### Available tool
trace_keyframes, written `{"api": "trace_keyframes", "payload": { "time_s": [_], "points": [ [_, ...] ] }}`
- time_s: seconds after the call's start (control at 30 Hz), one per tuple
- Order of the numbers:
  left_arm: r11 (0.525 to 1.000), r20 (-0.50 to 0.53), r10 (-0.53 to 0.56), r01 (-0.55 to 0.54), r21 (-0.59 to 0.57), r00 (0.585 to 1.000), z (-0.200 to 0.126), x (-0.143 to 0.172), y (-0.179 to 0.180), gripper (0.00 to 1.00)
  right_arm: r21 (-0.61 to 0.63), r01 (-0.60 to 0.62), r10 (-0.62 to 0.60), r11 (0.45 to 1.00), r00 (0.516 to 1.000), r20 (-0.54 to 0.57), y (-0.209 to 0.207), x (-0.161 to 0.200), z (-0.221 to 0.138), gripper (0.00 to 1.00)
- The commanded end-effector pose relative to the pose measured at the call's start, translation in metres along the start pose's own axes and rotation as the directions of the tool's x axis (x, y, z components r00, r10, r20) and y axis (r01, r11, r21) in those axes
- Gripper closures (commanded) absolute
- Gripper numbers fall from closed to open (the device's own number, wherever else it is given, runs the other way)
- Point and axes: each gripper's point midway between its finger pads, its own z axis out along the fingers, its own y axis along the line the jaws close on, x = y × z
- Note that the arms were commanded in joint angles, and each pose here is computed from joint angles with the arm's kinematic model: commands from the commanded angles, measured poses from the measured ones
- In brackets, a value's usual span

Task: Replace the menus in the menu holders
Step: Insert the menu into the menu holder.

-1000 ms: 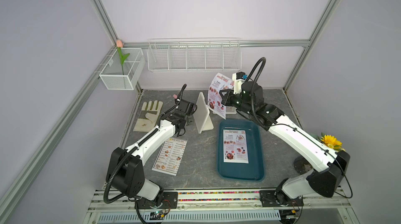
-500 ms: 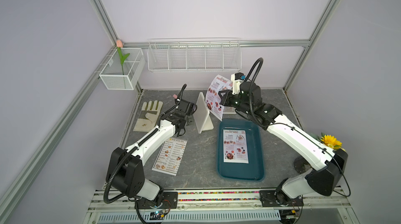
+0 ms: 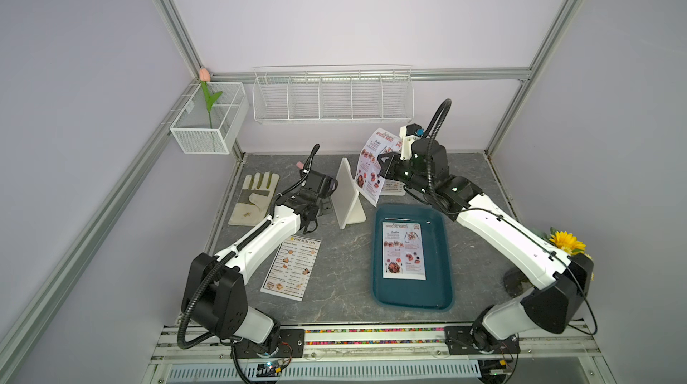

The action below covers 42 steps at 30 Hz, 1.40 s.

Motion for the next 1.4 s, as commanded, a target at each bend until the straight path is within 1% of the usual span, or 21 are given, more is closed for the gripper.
{"api": "trace_keyframes", "payload": {
  "time_s": [0.0,0.2,0.47,0.57,0.67,0.77,1.17,1.37],
  "points": [
    [1.0,0.02,-0.021,0.021,0.018,1.0,-0.012,-0.007,-0.003,0.59,0.001,-0.04,0.04,0.999,0.999,-0.002,-0.005,0.0,0.009,0.93],
    [1.0,0.021,-0.016,0.016,0.025,1.0,-0.013,-0.007,-0.005,0.59,0.003,-0.042,0.042,0.999,0.999,-0.005,-0.006,-0.001,0.014,0.93],
    [0.999,0.014,0.004,-0.005,0.054,1.0,-0.02,-0.002,-0.017,0.59,0.009,-0.036,0.036,0.999,0.999,-0.014,-0.006,-0.001,0.029,0.93],
    [0.997,0.035,-0.009,0.007,0.072,0.999,-0.031,-0.006,-0.018,0.6,0.017,-0.029,0.029,0.999,0.999,-0.016,-0.008,0.001,0.035,0.93],
    [0.993,0.061,-0.003,-0.004,0.12,0.998,-0.042,-0.013,-0.023,0.59,0.026,-0.015,0.015,1.0,1.0,-0.004,-0.009,-0.002,0.039,0.93],
    [0.99,0.068,-0.004,-0.006,0.144,0.998,-0.05,-0.016,-0.026,0.59,0.028,0.004,-0.004,1.0,1.0,0.005,-0.009,-0.004,0.046,0.93],
    [0.988,0.059,0.005,-0.014,0.153,0.998,-0.059,-0.015,-0.025,0.59,0.033,0.051,-0.052,0.998,0.998,0.019,-0.012,-0.003,0.077,0.94],
    [0.987,0.063,0.018,-0.027,0.156,0.998,-0.062,-0.018,-0.027,0.59,0.03,0.086,-0.087,0.996,0.994,0.064,-0.01,-0.005,0.087,0.93]
  ]
}}
